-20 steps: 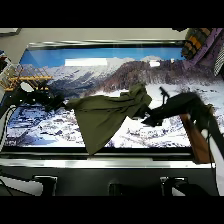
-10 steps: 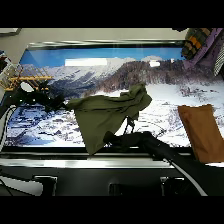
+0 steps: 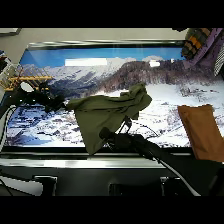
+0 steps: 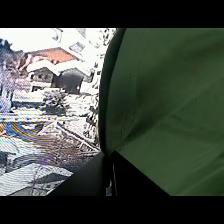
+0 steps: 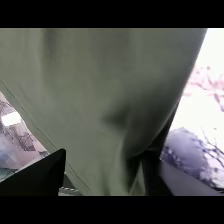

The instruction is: Fold the clothes and pants, and hang the long-sleeved shirts on hangers.

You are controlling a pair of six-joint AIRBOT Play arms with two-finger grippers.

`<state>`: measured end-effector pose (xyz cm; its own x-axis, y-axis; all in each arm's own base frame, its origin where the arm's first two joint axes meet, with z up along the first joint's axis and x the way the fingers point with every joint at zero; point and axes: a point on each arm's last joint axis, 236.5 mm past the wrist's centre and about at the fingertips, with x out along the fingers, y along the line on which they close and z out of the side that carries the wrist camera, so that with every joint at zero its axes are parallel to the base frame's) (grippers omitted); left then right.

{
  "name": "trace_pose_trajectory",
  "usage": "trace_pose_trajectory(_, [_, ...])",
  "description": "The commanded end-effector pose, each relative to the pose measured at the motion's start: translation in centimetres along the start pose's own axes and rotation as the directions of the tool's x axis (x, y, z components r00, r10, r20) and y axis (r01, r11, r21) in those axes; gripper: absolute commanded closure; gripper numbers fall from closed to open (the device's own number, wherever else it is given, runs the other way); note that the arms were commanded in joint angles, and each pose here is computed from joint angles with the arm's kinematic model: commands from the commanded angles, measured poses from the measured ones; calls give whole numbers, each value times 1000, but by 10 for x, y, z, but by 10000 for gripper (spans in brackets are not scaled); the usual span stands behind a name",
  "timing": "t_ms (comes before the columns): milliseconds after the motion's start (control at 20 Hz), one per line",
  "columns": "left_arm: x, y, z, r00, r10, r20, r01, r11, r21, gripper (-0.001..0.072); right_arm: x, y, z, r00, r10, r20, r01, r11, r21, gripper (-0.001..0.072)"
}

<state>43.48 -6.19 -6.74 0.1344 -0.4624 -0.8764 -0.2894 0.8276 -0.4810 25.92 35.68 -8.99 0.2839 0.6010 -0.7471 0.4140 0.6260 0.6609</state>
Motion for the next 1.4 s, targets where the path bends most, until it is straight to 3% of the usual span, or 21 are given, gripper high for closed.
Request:
trace_pose_trajectory(0, [0,0,-2,1000,0,-7,0,1000,1,693,8,-2,-3,999,-37,-32,37,999,-1,195])
trace_pose_trajectory(50, [0,0,-2,1000,1,-10,-1,1000,1,693,4,3,1,999,-27,-28,27,1000,3,219])
trace_pose_trajectory(100, [0,0,-2,1000,1,-10,-1,1000,1,694,-1,7,7,1000,-16,-19,16,1000,5,329])
trace_pose_trajectory(200, [-1,0,-2,1000,1,-10,-1,1000,1,693,-12,7,18,1000,-24,-18,24,999,-21,671])
trace_pose_trajectory(400, [-2,-1,-5,1000,0,-17,0,1000,2,694,-40,12,40,1000,-18,-16,17,997,-78,685])
trace_pose_trajectory(600, [-23,-16,-5,1000,-25,12,25,999,26,694,-114,61,85,986,138,94,-117,973,-200,685])
trace_pose_trajectory(800, [-123,-80,23,961,-113,254,56,974,222,694,-266,148,127,870,403,283,-206,820,-534,685])
trace_pose_trajectory(950, [-254,-152,20,831,-243,500,31,918,395,694,-400,205,109,730,586,352,-136,630,-765,685])
trace_pose_trajectory(1100, [-393,-215,-32,605,-405,685,-48,841,539,694,-507,236,61,604,707,367,-40,487,-873,685])
trace_pose_trajectory(1250, [-495,-248,-102,347,-539,768,-122,786,607,694,-581,247,22,500,781,373,29,416,-909,685])
trace_pose_trajectory(1350, [-529,-255,-138,246,-583,775,-151,766,624,694,-611,247,19,440,795,417,51,442,-896,685])
